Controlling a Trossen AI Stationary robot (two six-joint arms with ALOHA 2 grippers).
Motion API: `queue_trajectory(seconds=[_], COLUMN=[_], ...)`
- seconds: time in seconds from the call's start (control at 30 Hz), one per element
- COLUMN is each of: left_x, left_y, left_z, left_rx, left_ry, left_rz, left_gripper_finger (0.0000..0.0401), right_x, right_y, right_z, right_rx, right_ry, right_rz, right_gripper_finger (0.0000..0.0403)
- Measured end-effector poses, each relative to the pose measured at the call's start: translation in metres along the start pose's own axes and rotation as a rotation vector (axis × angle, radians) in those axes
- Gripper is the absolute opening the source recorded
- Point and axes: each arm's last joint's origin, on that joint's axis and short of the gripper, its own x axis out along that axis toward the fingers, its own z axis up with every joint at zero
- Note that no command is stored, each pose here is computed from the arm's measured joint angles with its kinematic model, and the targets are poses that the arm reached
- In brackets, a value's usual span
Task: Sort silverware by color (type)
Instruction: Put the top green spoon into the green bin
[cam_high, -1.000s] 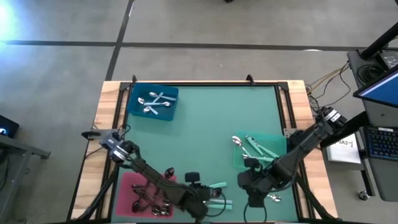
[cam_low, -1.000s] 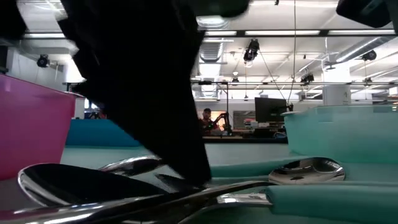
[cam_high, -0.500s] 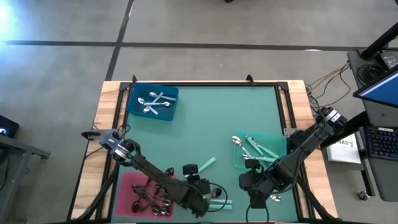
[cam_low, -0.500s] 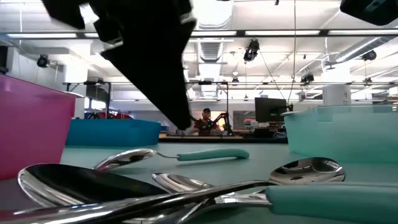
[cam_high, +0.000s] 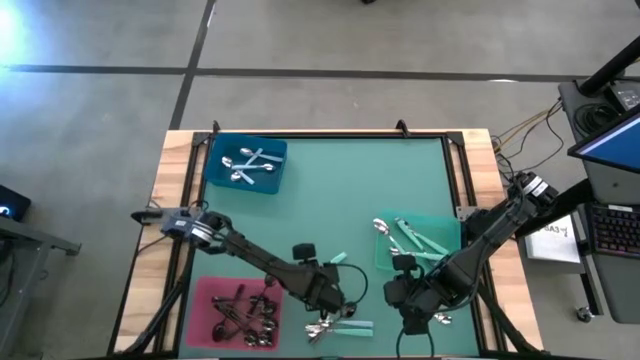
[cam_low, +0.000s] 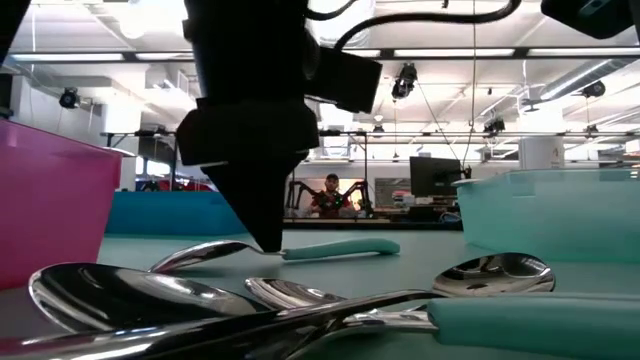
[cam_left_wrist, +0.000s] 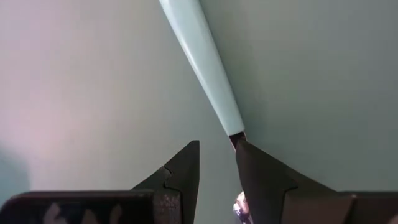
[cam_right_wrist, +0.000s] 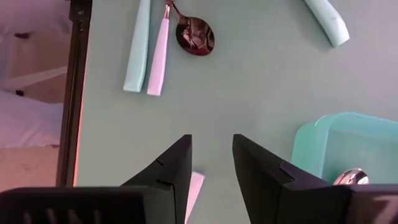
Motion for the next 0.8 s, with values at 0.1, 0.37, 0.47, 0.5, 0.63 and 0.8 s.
queue_trajectory(seconds=[0.1,0.37,0.47,0.5,0.63,0.8], left_x=[0.004,0.004,0.001,0.000,-0.007,-0.016], left_y=[0.002,0.008,0.015,0.017,0.024,0.027], left_z=[0.002,0.010,0.013,0.014,0.015,0.015], left_rx=[0.001,0.024,0.026,0.027,0.020,0.032], left_ry=[0.016,0.049,0.058,0.057,0.076,0.066], left_rz=[-0.036,-0.177,-0.211,-0.214,-0.246,-0.274], left_gripper_finger=[0.0093,0.0093,0.0093,0.0093,0.0094,0.0094], right_x=[0.000,0.000,0.001,0.001,0.001,0.001], right_y=[0.000,-0.003,-0.004,-0.004,-0.004,-0.004], right_z=[0.000,0.002,0.002,0.002,0.002,0.001], right_rx=[-0.023,-0.039,-0.034,-0.033,-0.032,-0.035], right_ry=[0.001,0.000,0.000,0.000,0.002,0.013], right_rz=[-0.001,-0.007,-0.008,-0.008,-0.008,-0.015], right_gripper_finger=[0.0108,0.0100,0.0101,0.0102,0.0105,0.0100])
